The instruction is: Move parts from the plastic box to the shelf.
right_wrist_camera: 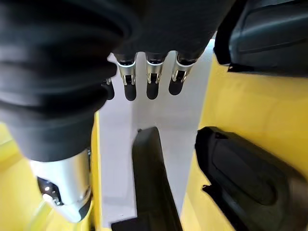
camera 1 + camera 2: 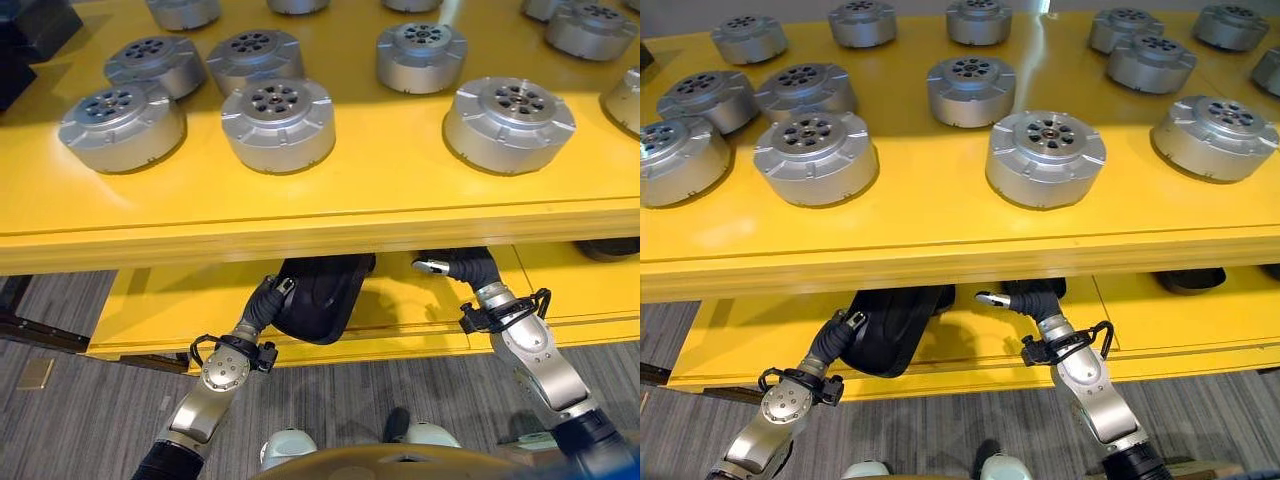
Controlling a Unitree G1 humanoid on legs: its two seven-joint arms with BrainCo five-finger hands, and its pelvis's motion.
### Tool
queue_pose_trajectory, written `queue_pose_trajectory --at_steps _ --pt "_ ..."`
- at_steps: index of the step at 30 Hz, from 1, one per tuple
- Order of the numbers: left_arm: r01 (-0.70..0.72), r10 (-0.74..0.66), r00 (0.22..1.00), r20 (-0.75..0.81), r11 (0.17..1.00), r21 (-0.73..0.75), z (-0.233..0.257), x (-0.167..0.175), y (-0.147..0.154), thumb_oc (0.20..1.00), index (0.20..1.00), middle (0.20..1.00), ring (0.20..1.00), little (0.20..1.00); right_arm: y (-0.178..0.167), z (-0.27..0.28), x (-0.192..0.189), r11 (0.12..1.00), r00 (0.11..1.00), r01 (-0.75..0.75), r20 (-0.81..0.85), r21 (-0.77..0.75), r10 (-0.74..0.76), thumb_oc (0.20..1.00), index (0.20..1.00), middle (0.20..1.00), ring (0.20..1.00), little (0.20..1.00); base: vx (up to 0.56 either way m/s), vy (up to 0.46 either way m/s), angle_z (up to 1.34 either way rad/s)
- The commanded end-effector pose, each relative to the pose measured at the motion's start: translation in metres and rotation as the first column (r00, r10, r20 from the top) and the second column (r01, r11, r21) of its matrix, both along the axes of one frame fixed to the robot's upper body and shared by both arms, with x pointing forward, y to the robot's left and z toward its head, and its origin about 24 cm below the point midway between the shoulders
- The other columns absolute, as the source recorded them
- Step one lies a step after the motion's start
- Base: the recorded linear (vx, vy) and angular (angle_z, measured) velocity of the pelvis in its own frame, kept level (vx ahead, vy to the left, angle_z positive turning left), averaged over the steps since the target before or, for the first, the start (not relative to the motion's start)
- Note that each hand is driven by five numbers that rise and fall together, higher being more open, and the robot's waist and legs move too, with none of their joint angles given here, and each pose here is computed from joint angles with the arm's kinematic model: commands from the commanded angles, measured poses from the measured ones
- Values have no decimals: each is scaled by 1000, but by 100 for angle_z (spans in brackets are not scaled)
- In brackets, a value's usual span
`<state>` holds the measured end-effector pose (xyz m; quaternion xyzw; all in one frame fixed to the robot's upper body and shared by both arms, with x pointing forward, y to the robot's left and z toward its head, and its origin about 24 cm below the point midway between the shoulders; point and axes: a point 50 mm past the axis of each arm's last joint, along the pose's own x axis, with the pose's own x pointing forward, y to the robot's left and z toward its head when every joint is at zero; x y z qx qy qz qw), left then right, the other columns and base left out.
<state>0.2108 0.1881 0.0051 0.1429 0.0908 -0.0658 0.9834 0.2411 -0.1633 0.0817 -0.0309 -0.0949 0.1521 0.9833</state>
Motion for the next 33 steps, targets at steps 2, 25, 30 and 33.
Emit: queue_pose_trajectory --at_steps 2,25,30,33 --pt "-62 72 978 197 996 -58 38 6 11 200 200 200 200 200 5 34 -8 994 982 -47 185 101 28 1000 1000 1000 1000 1000 21 102 6" --pt "-157 178 949 260 983 -101 48 2 21 200 200 200 200 200 -7 60 -24 950 953 -13 290 313 -82 1000 1000 1000 1000 1000 -47 193 -1" --pt "-169 191 946 262 980 -104 49 2 22 200 200 200 200 200 -10 62 -25 951 947 0 304 310 -99 1000 1000 1000 1000 1000 -3 0 -1" --pt "-169 191 946 262 980 -104 49 2 22 200 200 200 200 200 -10 62 -25 951 947 0 304 310 -99 1000 1000 1000 1000 1000 0 0 0"
